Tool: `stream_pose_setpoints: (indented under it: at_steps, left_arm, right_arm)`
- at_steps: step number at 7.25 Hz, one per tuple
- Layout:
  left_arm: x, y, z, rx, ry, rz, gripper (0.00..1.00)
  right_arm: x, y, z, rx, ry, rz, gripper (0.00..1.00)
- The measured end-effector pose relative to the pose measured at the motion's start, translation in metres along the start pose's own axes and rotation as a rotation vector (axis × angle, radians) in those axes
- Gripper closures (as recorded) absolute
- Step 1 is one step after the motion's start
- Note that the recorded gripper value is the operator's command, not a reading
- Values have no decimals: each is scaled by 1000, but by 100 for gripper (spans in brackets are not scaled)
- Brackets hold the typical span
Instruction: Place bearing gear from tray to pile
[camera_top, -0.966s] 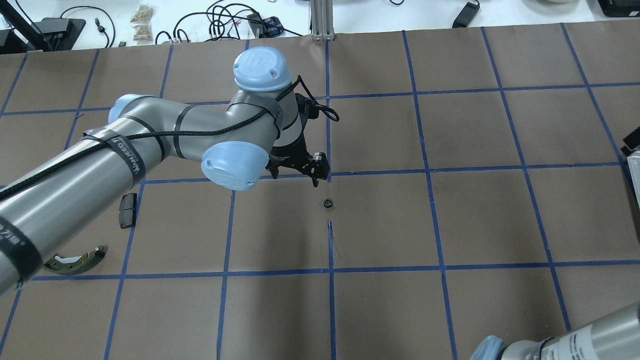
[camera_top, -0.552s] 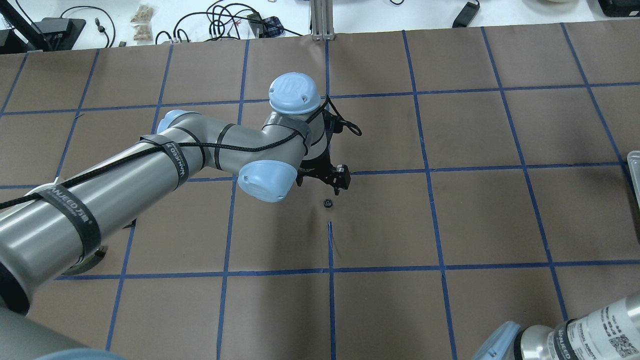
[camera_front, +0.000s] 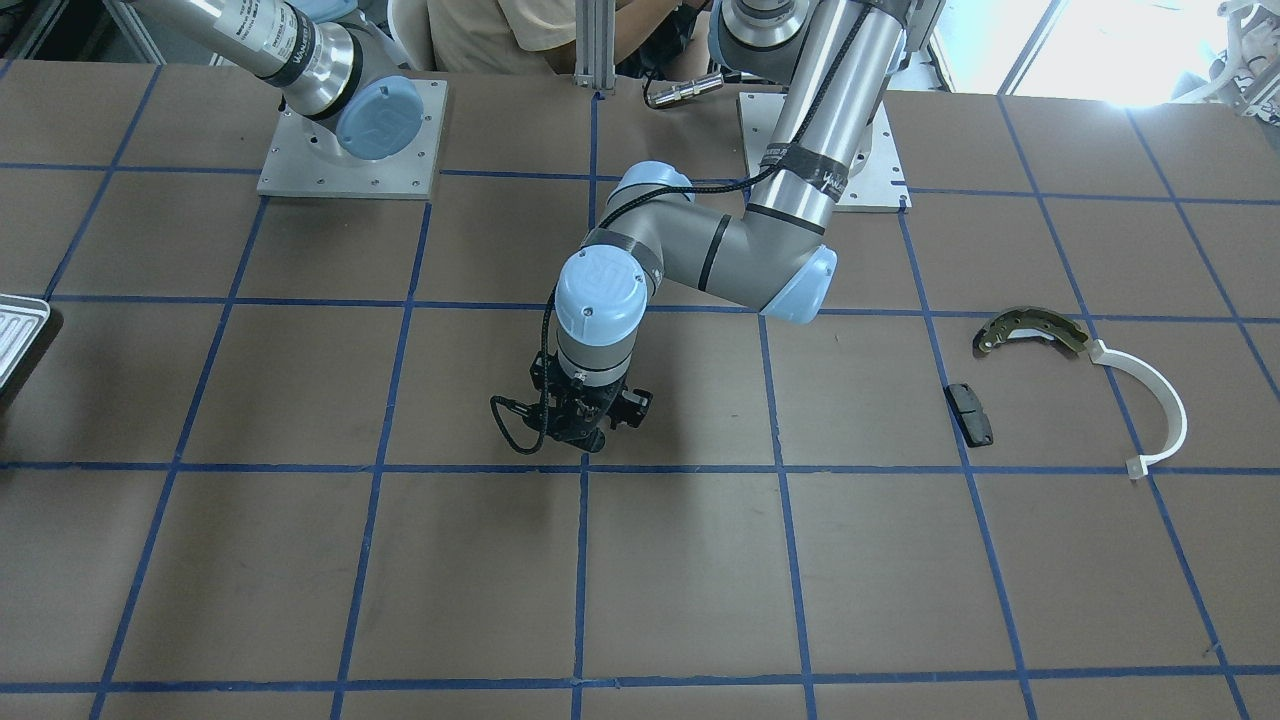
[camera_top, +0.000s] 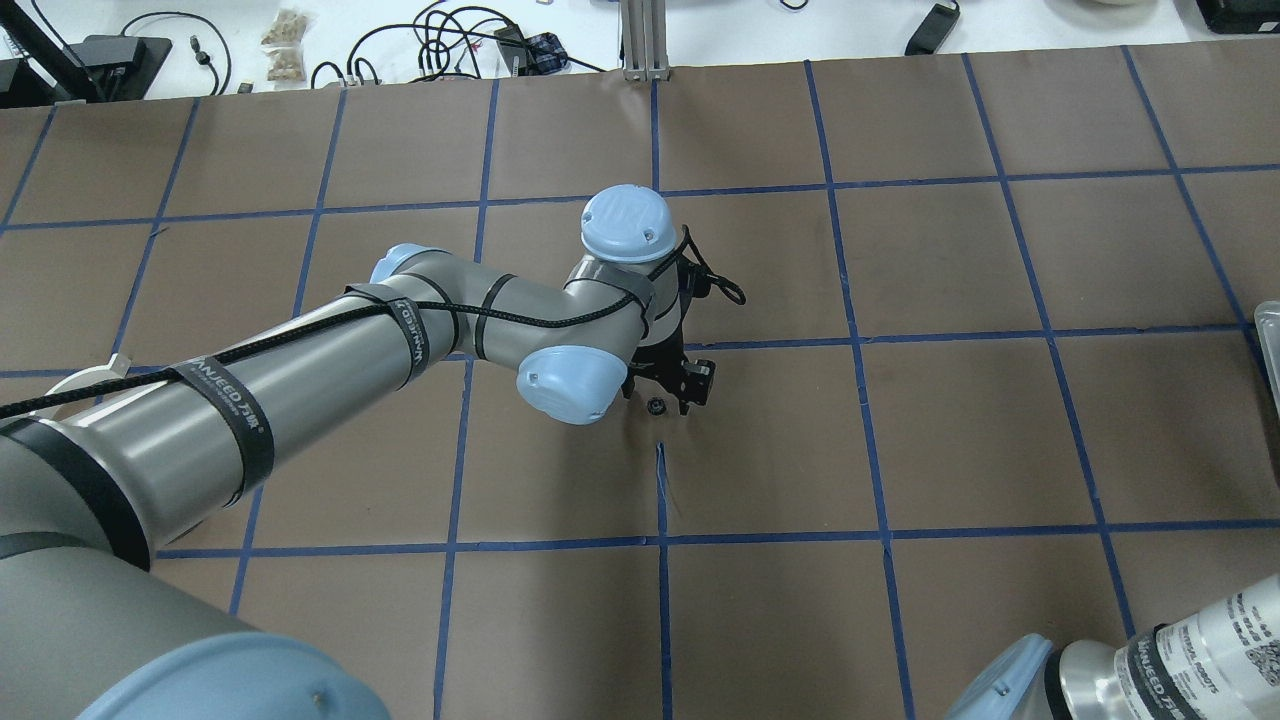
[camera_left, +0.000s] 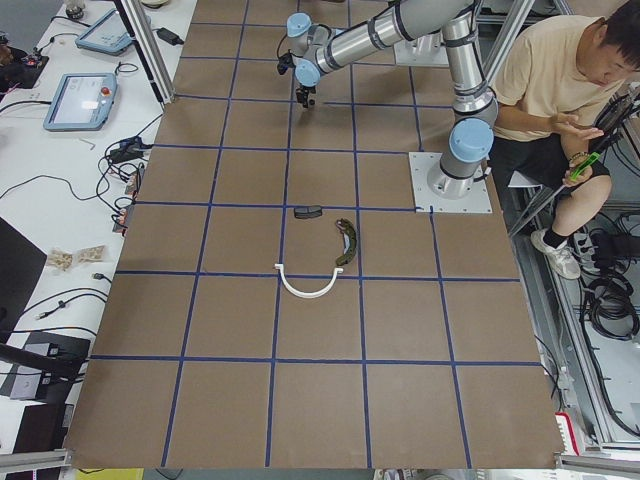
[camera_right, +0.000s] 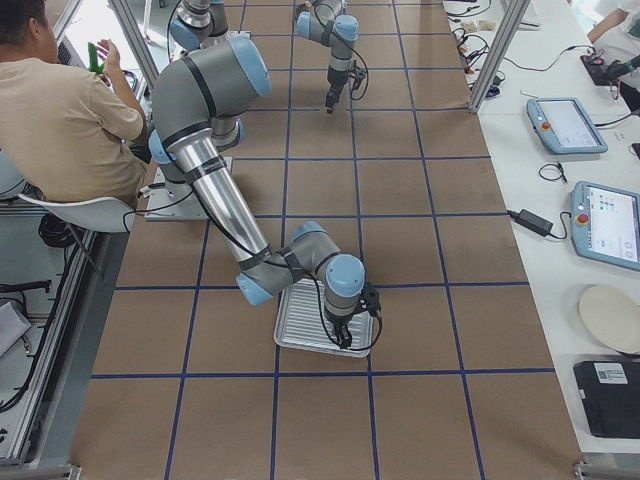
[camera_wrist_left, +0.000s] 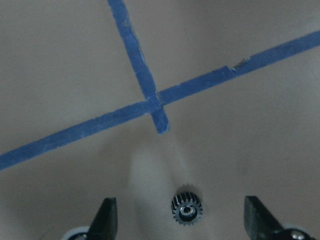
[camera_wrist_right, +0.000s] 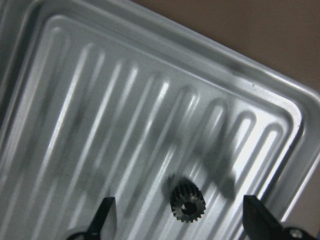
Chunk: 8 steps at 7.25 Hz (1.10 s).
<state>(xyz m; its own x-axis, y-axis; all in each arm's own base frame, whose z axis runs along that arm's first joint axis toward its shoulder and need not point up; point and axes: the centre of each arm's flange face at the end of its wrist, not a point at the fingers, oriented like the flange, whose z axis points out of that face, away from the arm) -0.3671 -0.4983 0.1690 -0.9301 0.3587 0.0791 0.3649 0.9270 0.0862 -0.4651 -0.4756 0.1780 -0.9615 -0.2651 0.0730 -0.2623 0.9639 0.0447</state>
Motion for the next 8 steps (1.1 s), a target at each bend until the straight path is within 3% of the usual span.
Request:
stream_pose_setpoints:
  at_steps: [1, 2, 3, 6, 8]
  left_arm:
    - [1, 0, 1, -2, 0, 3, 51]
    - [1, 0, 1, -1, 1, 4, 79]
    - [2, 0, 1, -1, 1, 4, 100]
    - [1, 1, 0, -3, 0, 11, 100]
    - [-5, -3, -20, 16, -8, 16, 100]
  right_arm:
    - [0, 1, 0, -5, -3, 2, 74]
    - [0, 1, 0, -7, -5, 2, 94]
    - [1, 1, 0, -7, -6, -1, 100]
    - [-2, 0, -17, -3, 12, 6, 100]
    - [-35, -26, -70, 19, 56, -1, 100]
